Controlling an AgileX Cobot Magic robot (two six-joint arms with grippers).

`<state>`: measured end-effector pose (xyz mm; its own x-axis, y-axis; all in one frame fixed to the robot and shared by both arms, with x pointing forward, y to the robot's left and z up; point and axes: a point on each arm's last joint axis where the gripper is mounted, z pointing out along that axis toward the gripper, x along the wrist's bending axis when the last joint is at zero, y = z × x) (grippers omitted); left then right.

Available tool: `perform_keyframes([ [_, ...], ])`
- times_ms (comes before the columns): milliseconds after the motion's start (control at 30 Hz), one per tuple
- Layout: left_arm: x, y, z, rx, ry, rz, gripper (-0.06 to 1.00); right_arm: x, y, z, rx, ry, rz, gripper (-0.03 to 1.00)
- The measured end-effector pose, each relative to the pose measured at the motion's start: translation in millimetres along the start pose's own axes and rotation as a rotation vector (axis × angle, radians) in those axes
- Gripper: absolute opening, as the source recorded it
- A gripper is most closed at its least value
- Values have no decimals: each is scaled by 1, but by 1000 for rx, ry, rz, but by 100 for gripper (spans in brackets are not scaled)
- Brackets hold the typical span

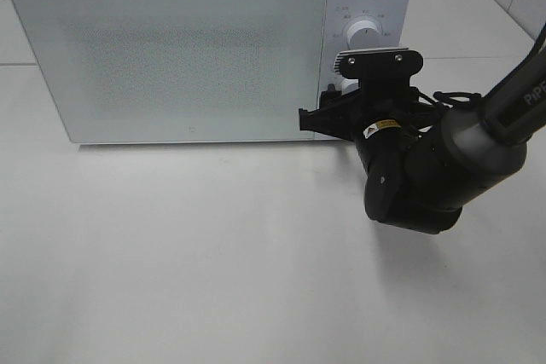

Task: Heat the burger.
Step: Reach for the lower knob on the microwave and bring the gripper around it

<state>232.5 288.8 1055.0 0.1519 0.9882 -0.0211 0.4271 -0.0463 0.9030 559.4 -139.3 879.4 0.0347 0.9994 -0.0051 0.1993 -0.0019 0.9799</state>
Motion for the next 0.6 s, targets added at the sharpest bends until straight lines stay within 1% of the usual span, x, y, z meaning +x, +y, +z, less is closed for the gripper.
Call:
perform_keyframes([
  [33, 0, 0, 0, 0, 0, 0, 99, 0, 0, 0, 0, 0, 0, 67],
  [100, 0, 0, 0, 0, 0, 0, 99, 0, 0, 0, 0, 0, 2, 55],
  [133, 0, 0, 0, 0, 0, 0, 99, 0, 0, 0, 0, 0, 2, 55],
  [167, 0, 0, 0, 0, 0, 0, 99, 1, 0, 0, 3, 6, -1, 44],
  [233, 0, 0, 0, 0, 0, 0, 99, 1, 0, 0, 3, 8, -1, 42],
  [600, 0, 0, 0, 0, 0, 0, 99, 1, -1, 0, 3, 9, 12, 43],
])
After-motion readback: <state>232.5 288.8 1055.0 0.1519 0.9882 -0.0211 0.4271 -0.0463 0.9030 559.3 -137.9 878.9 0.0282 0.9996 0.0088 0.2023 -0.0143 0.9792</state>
